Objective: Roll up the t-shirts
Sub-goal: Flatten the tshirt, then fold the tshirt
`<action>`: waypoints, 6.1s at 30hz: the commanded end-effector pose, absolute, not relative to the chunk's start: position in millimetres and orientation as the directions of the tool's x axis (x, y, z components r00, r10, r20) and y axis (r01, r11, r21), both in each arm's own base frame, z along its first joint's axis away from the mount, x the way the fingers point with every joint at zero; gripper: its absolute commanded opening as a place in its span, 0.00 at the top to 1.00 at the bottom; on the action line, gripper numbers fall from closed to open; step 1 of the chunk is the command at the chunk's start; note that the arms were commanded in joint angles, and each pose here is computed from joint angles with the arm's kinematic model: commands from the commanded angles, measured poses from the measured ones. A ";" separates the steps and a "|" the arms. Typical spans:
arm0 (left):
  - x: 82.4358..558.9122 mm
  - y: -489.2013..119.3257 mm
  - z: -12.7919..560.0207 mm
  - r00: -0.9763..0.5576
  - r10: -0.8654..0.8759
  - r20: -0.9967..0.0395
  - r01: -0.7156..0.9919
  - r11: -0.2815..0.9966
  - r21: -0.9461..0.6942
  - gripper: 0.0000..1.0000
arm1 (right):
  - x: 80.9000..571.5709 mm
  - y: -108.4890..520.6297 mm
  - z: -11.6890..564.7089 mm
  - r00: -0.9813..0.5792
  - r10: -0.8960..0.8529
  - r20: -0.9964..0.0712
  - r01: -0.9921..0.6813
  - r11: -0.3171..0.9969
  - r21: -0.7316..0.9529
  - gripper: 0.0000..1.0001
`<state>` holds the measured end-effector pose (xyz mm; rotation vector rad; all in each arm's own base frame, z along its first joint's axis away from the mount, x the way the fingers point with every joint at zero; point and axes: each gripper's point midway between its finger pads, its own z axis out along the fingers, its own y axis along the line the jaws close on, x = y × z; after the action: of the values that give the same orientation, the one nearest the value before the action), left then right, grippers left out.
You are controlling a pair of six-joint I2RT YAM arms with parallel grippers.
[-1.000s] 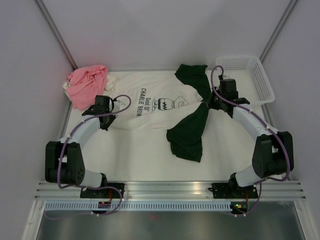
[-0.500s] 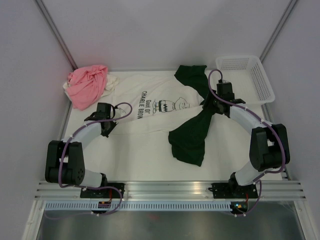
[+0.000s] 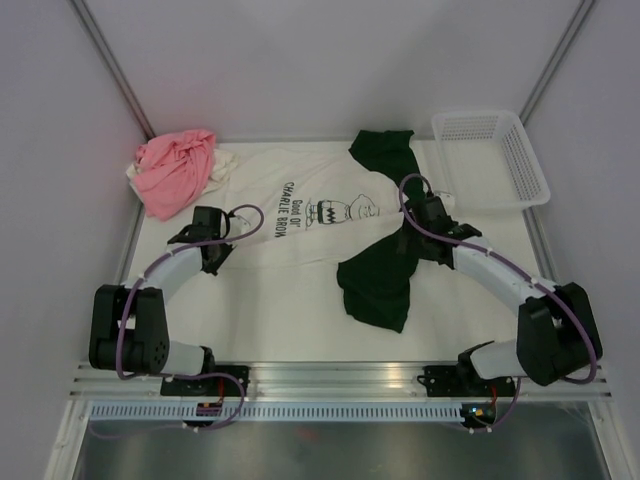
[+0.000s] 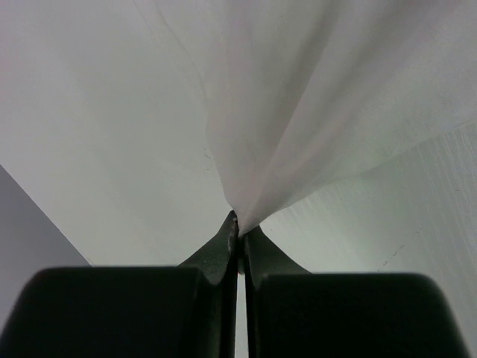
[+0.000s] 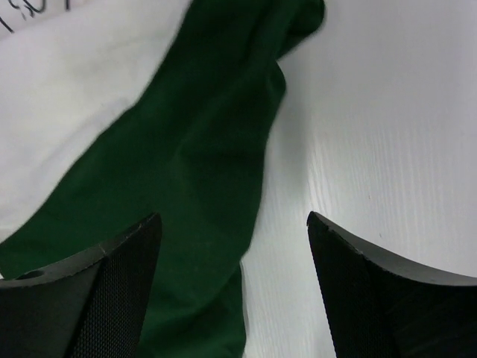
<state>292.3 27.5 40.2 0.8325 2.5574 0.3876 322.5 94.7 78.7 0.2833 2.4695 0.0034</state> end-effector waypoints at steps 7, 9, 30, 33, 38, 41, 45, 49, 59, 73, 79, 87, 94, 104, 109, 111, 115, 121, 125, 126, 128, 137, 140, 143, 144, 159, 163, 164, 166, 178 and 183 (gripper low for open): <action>291.6 21.6 52.5 -0.727 0.576 -0.374 0.454 0.811 0.368 0.98 | 244.6 121.7 41.1 -0.840 0.289 -0.459 0.209 0.953 0.218 0.24; 291.8 21.3 52.8 -0.726 0.576 -0.374 0.455 0.812 0.367 0.98 | 226.5 137.7 23.0 -0.883 0.240 -0.404 0.158 0.961 0.225 0.27; 273.0 37.3 89.2 -0.733 0.586 -0.345 0.426 0.791 0.439 0.98 | 193.6 122.0 212.9 -0.747 0.279 -0.604 0.088 0.941 0.325 1.00; 263.9 35.2 83.5 -0.741 0.587 -0.325 0.447 0.793 0.413 0.98 | 179.9 116.4 195.6 -0.760 0.305 -0.574 0.118 0.933 0.339 1.00; 260.0 29.1 85.1 -0.734 0.592 -0.332 0.468 0.796 0.385 0.98 | 187.6 120.9 190.0 -0.739 0.312 -0.597 0.100 0.927 0.360 1.00; 268.0 22.3 95.8 -0.707 0.607 -0.364 0.484 0.790 0.376 0.98 | 199.7 125.4 186.1 -0.739 0.277 -0.614 0.080 0.941 0.329 1.00; 284.5 6.7 105.9 -0.653 0.640 -0.405 0.536 0.768 0.350 0.98 | 225.3 131.4 183.7 -0.713 0.206 -0.671 0.029 0.964 0.264 1.00; 313.2 2.9 110.4 -0.644 0.657 -0.392 0.549 0.754 0.360 0.98 | 266.2 141.2 185.4 -0.662 0.161 -0.732 0.004 0.978 0.211 1.00; 361.2 24.2 85.4 -0.728 0.618 -0.296 0.471 0.765 0.440 0.98 | 363.1 124.9 152.2 -0.640 0.191 -0.744 0.053 0.977 0.206 1.00; 389.8 28.4 73.6 -0.761 0.581 -0.288 0.425 0.783 0.455 0.98 | 439.1 139.6 129.6 -0.658 0.163 -0.735 0.055 0.984 0.169 1.00; 394.7 29.4 71.1 -0.768 0.575 -0.282 0.418 0.784 0.460 0.98 | 454.9 136.9 124.6 -0.659 0.122 -0.742 0.054 0.992 0.115 1.00; 401.7 37.5 68.9 -0.785 0.558 -0.268 0.395 0.785 0.477 0.98 | 469.8 132.3 119.4 -0.656 0.100 -0.748 0.077 0.995 0.065 1.00; 404.8 38.6 62.5 -0.794 0.550 -0.260 0.394 0.790 0.470 0.92 | 484.7 135.5 108.8 -0.661 0.075 -0.746 0.061 0.997 0.046 1.00; 410.1 46.6 80.2 -0.790 0.545 -0.279 0.362 0.784 0.505 0.34 | 502.0 138.1 90.9 -0.703 0.013 -0.711 0.035 0.999 -0.017 0.35; 381.1 38.8 100.6 -0.726 0.613 -0.312 0.433 0.759 0.485 0.33 | 481.1 119.8 117.7 -0.668 0.046 -0.742 0.101 0.994 -0.029 0.26; 367.1 34.5 109.4 -0.674 0.666 -0.321 0.484 0.726 0.488 0.33 | 456.9 106.4 122.8 -0.676 0.062 -0.735 0.138 0.989 -0.044 0.26; 333.4 35.1 71.1 -0.659 0.718 -0.224 0.585 0.677 0.447 0.31 | 409.2 88.2 107.2 -0.720 0.086 -0.689 0.177 0.982 -0.062 0.31; 337.6 39.1 39.9 -0.665 0.725 -0.177 0.597 0.659 0.457 0.27 | 358.0 74.6 104.2 -0.687 0.209 -0.696 0.241 0.969 0.054 0.51; 352.2 34.9 30.5 -0.658 0.723 -0.212 0.577 0.664 0.475 0.26 | 342.0 63.2 88.2 -0.661 0.324 -0.677 0.299 0.941 0.159 0.49; 353.3 32.7 27.8 -0.654 0.725 -0.217 0.582 0.665 0.469 0.25 | 341.0 64.3 84.8 -0.658 0.353 -0.665 0.310 0.932 0.187 0.42; 352.9 30.4 19.0 -0.656 0.724 -0.212 0.586 0.666 0.461 0.25 | 338.8 70.1 72.2 -0.676 0.396 -0.621 0.305 0.918 0.253 0.39; 351.3 25.6 3.0 -0.673 0.699 -0.242 0.563 0.696 0.445 0.75 | 335.6 70.2 25.3 -0.668 0.542 -0.509 0.401 0.839 0.367 0.69; 349.8 23.8 1.3 -0.676 0.693 -0.253 0.559 0.705 0.437 0.98 | 330.9 49.0 27.4 -0.630 0.554 -0.545 0.441 0.832 0.336 0.90; 348.9 30.5 4.3 -0.680 0.691 -0.246 0.540 0.699 0.469 0.98 | 324.4 29.8 37.2 -0.612 0.520 -0.596 0.459 0.847 0.268 0.99; 347.3 36.9 7.5 -0.686 0.691 -0.228 0.529 0.689 0.495 0.98 | 322.5 26.1 39.6 -0.611 0.513 -0.603 0.464 0.849 0.252 1.00; 237.4 46.0 33.7 -0.709 0.699 -0.097 0.623 0.684 0.380 0.98 | 274.1 14.5 60.1 -0.627 0.507 -0.591 0.493 0.846 0.203 0.99; 214.1 47.8 34.1 -0.721 0.691 -0.052 0.635 0.688 0.350 0.98 | 265.8 17.5 66.6 -0.617 0.532 -0.580 0.501 0.834 0.232 0.99; 210.4 48.2 36.9 -0.724 0.688 -0.056 0.630 0.692 0.353 0.98 | 264.1 18.3 69.0 -0.615 0.534 -0.580 0.499 0.833 0.239 0.99; 200.8 50.1 40.6 -0.727 0.686 -0.039 0.634 0.691 0.348 0.98 | 257.6 17.3 76.5 -0.609 0.535 -0.586 0.497 0.833 0.243 0.99; 158.4 54.9 56.2 -0.738 0.672 0.059 0.656 0.696 0.292 0.98 | 224.8 15.8 119.6 -0.566 0.563 -0.602 0.496 0.816 0.297 0.99; 145.0 48.6 63.3 -0.725 0.685 0.067 0.679 0.695 0.237 0.35 | 217.2 7.7 146.1 -0.519 0.569 -0.638 0.512 0.804 0.301 0.43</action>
<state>161.5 43.3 50.4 1.1475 2.8073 0.3700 218.2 25.7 115.2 0.7596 2.3141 0.1757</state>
